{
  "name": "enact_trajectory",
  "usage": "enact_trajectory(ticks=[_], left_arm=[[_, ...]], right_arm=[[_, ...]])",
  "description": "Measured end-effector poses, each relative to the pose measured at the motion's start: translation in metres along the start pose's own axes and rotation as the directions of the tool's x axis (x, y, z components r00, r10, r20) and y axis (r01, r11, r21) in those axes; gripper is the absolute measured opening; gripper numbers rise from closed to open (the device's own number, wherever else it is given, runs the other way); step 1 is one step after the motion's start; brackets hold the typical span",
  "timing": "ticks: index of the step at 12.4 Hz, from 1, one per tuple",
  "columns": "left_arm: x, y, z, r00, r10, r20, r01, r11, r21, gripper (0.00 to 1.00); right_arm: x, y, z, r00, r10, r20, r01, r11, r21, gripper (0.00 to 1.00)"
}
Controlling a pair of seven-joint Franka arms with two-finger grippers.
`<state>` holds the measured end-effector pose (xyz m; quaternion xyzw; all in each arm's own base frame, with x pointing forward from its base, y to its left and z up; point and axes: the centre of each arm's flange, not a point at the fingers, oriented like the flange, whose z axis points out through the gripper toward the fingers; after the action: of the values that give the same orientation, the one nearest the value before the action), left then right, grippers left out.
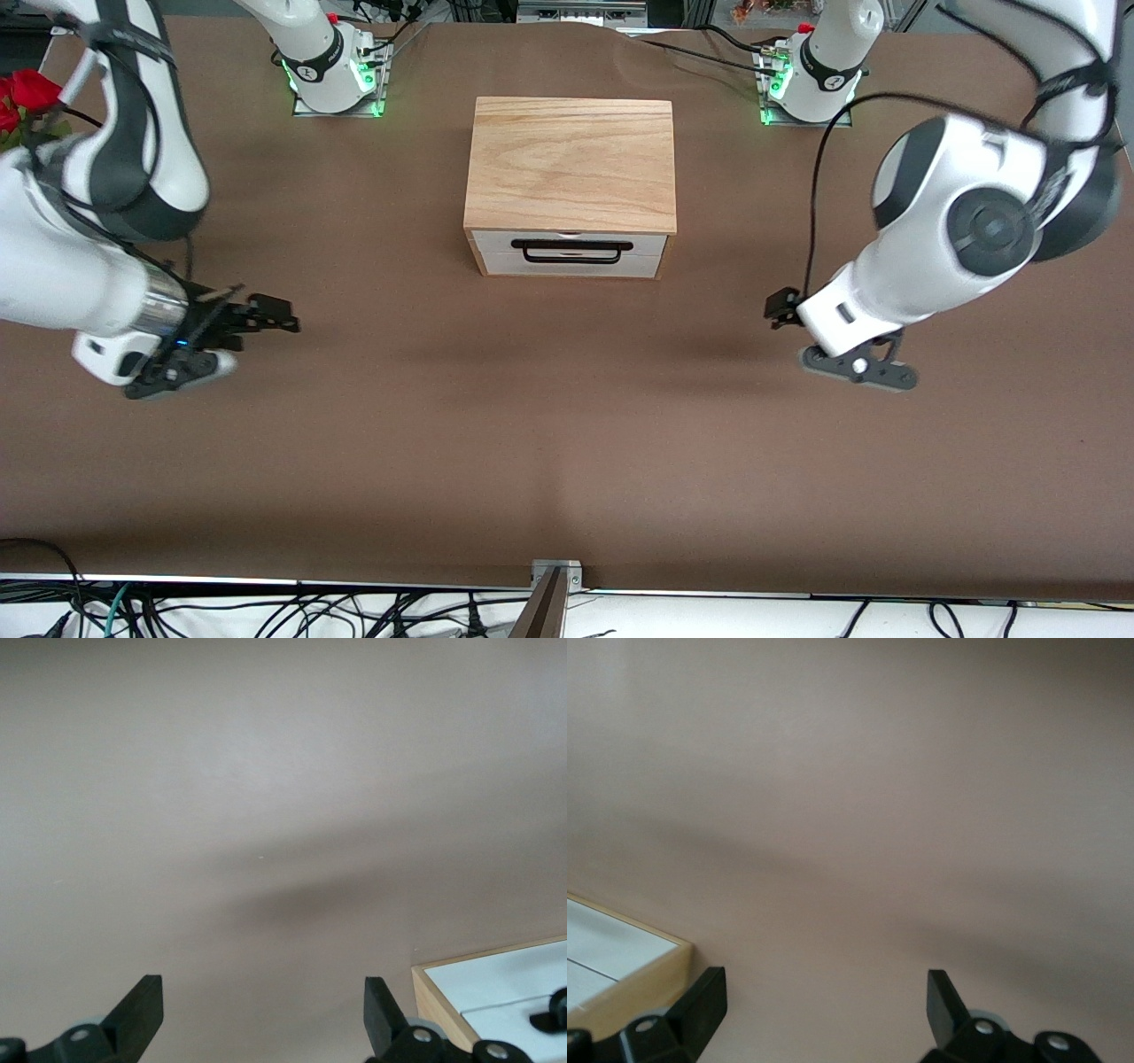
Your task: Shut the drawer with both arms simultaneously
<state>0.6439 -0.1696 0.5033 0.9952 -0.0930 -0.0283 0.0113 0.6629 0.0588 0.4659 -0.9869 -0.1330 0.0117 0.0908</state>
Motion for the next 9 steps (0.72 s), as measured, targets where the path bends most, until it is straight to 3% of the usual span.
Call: enact_trajectory(ticks=[4,7,9], left_arm=[[-0.043,-0.025,-0.081,0.997,-0.045,-0.056,0.046,0.999,0.024,1.0],[-0.065,-0.055,-0.098,0.992,-0.1,-0.074,0.103,0.994,0.037,1.0],[-0.079,-0.072,-0.098,0.989,-0.131,-0.064,0.134,0.99,0.043,1.0]], right_arm=[[-0.017,0.022,-0.046,0.998,0.024,-0.056,-0.026,0.999,-0.036,1.0],[-0.029,0.019,-0.07,0.998,0.022,-0.054,-0.026,0.995,-0.092,1.0],[-0.043,0.01,-0.094,0.996,0.078,-0.048,-0.084,0.987,-0.137,1.0]])
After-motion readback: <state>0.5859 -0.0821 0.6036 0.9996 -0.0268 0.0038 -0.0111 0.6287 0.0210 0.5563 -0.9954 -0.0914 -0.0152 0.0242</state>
